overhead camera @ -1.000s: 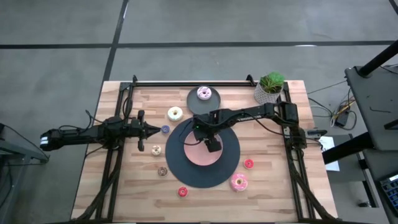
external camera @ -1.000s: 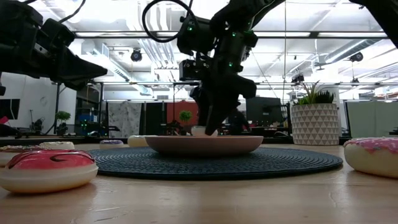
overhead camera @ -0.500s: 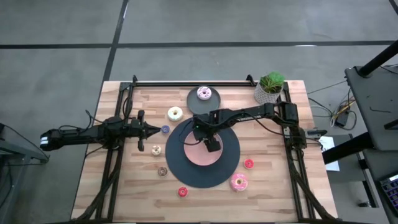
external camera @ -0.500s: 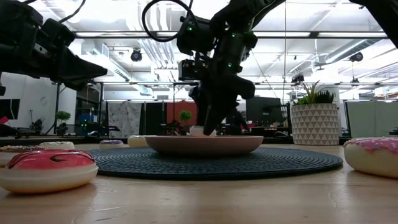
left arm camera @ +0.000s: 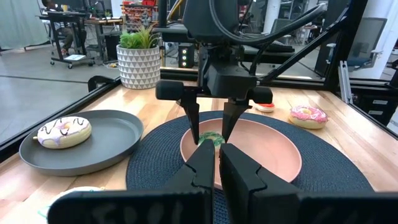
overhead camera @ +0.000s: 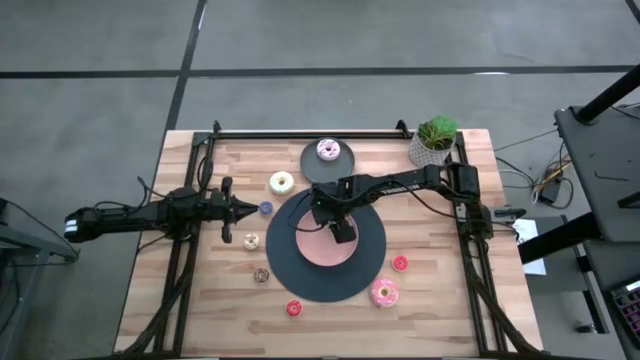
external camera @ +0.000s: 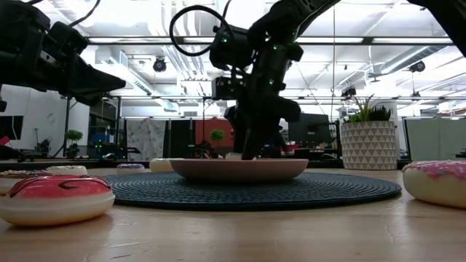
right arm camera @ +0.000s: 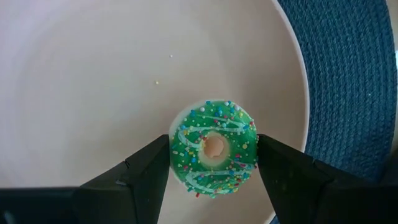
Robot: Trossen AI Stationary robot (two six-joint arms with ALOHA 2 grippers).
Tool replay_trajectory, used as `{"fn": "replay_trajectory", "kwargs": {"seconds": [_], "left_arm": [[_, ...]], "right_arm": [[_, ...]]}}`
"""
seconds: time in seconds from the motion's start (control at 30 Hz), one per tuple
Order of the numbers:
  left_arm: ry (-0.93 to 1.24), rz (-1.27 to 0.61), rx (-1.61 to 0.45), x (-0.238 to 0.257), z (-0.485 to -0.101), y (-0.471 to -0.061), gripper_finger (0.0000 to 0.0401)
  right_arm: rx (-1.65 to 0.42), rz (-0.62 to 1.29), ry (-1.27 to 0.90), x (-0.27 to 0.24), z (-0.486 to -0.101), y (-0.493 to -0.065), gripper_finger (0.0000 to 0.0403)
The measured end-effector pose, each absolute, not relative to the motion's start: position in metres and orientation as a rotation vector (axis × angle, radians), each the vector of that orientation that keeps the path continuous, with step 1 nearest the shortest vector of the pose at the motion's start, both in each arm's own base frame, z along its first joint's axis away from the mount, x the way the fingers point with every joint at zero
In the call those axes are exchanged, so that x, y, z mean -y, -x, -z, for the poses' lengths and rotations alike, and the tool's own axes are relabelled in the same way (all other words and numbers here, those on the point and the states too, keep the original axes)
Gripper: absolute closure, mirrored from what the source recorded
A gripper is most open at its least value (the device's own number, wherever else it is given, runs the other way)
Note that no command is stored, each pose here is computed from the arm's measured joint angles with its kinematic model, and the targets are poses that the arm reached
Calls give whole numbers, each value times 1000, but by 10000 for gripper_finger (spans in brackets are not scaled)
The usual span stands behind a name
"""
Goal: Pick & Place donuts
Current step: Put the small green donut on the pink plate
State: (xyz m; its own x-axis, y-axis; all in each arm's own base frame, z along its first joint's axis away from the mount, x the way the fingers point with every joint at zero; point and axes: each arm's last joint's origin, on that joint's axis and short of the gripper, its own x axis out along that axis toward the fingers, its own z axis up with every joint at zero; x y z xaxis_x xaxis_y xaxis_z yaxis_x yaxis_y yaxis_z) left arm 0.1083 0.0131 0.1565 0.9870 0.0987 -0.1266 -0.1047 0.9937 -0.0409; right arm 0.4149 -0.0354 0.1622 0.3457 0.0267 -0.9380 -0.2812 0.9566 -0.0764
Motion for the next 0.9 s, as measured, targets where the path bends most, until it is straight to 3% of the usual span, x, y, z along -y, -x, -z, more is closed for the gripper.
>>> {"fn": "replay_trajectory", "kwargs": {"seconds": [0.9], "left_arm": [[48, -102, -125, -13, -157, -108, 401]], "right_arm": [[-1212, -201, 237, 37, -158, -413, 164]]}}
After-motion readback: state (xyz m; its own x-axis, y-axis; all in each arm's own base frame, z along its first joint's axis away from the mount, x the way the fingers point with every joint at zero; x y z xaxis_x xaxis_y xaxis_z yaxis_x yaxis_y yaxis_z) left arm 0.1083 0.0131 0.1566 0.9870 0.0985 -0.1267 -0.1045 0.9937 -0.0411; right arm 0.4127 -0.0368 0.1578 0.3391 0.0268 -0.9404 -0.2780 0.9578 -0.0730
